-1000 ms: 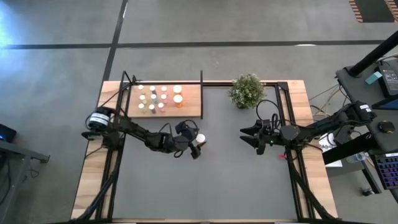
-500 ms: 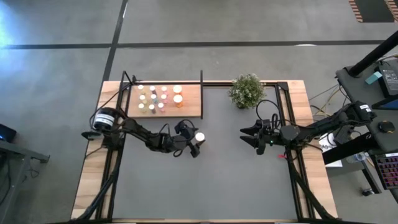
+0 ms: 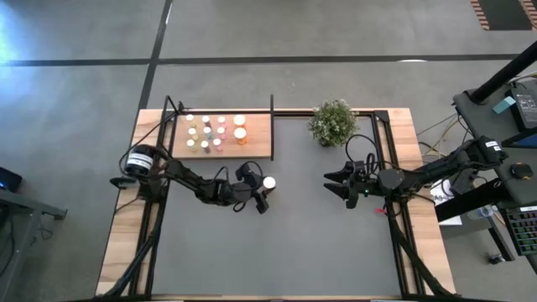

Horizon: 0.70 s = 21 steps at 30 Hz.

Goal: Pick and place medicine bottles onto shelf by color
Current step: Put the orange pill bottle on the shelf aligned with the other orange pill bottles

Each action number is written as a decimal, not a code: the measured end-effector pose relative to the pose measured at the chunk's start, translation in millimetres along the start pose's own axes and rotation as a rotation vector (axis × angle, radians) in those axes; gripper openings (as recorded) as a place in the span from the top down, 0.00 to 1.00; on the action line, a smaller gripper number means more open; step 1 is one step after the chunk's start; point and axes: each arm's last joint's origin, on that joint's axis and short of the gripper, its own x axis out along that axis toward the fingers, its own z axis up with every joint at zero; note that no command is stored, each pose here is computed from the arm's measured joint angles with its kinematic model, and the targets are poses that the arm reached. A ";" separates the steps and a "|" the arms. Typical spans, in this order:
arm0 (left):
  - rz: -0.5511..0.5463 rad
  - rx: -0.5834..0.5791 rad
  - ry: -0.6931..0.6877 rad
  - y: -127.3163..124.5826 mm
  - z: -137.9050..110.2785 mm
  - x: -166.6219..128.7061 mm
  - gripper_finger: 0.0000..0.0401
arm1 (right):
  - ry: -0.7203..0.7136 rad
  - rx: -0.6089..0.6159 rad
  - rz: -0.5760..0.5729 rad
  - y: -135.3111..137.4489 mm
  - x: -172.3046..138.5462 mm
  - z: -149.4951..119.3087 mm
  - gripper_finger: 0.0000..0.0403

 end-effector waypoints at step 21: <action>0.533 -0.132 -0.227 67.4 14.8 -69.2 0.54 | 0.007 -0.003 -0.005 -0.5 0.0 -0.8 0.43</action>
